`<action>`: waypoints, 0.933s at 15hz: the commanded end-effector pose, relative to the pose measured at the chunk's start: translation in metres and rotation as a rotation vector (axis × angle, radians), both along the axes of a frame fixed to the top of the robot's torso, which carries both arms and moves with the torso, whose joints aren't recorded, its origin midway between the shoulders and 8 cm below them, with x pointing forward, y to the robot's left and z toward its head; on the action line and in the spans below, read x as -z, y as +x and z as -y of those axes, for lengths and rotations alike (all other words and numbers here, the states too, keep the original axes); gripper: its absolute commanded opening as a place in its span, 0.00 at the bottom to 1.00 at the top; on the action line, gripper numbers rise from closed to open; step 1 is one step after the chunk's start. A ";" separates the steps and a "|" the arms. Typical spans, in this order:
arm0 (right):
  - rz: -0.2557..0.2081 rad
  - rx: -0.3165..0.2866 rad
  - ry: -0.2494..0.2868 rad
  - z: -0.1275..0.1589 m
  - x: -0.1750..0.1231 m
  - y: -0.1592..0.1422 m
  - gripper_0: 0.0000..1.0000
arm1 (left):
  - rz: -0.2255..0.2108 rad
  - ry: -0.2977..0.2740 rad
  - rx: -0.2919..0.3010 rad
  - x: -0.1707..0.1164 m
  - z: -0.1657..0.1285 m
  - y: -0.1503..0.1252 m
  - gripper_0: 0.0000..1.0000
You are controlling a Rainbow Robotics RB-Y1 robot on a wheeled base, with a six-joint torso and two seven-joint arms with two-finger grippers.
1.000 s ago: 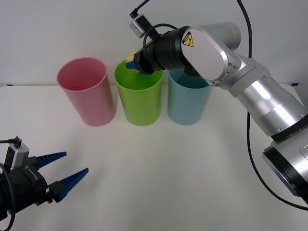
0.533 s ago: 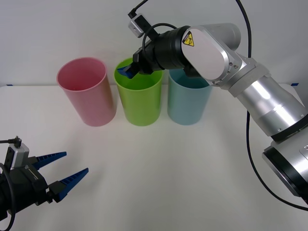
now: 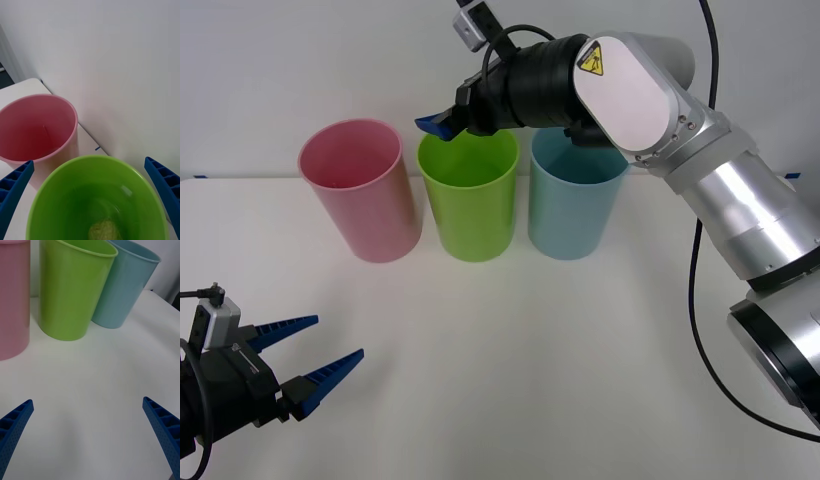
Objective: Put cans in the blue bin and PET bottles in the pink bin and trash in the green bin.
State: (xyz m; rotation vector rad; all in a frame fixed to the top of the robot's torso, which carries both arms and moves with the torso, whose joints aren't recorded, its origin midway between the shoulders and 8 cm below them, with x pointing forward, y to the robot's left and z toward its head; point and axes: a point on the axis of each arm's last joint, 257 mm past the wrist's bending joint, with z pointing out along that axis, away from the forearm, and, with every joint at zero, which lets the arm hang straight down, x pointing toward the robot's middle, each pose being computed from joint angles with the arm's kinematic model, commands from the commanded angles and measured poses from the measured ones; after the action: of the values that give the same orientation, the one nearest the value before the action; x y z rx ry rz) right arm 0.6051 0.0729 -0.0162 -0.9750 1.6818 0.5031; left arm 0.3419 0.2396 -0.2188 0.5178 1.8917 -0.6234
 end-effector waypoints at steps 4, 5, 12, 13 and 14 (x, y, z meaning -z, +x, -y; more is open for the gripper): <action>0.042 -0.073 0.130 0.049 -0.021 -0.053 1.00 | 0.000 0.000 0.000 0.000 0.000 0.000 1.00; 0.051 -0.079 0.145 0.060 -0.022 -0.063 1.00 | 0.000 0.000 0.000 0.000 0.000 0.000 1.00; 0.078 -0.131 0.155 0.141 0.003 -0.139 1.00 | 0.000 0.000 0.000 0.000 0.000 0.000 1.00; 0.086 -0.137 0.157 0.151 0.010 -0.146 1.00 | 0.000 0.000 0.000 0.000 0.000 0.000 1.00; 0.095 -0.135 0.152 0.160 0.018 -0.153 1.00 | 0.000 0.000 0.000 0.000 0.000 0.000 1.00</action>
State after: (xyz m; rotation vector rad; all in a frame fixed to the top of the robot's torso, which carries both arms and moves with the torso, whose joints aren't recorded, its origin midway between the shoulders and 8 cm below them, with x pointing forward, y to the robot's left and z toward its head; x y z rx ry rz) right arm 0.4570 -0.0805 -0.0288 -0.9868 1.4818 0.6606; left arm 0.3419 0.2396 -0.2188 0.5178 1.8917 -0.6234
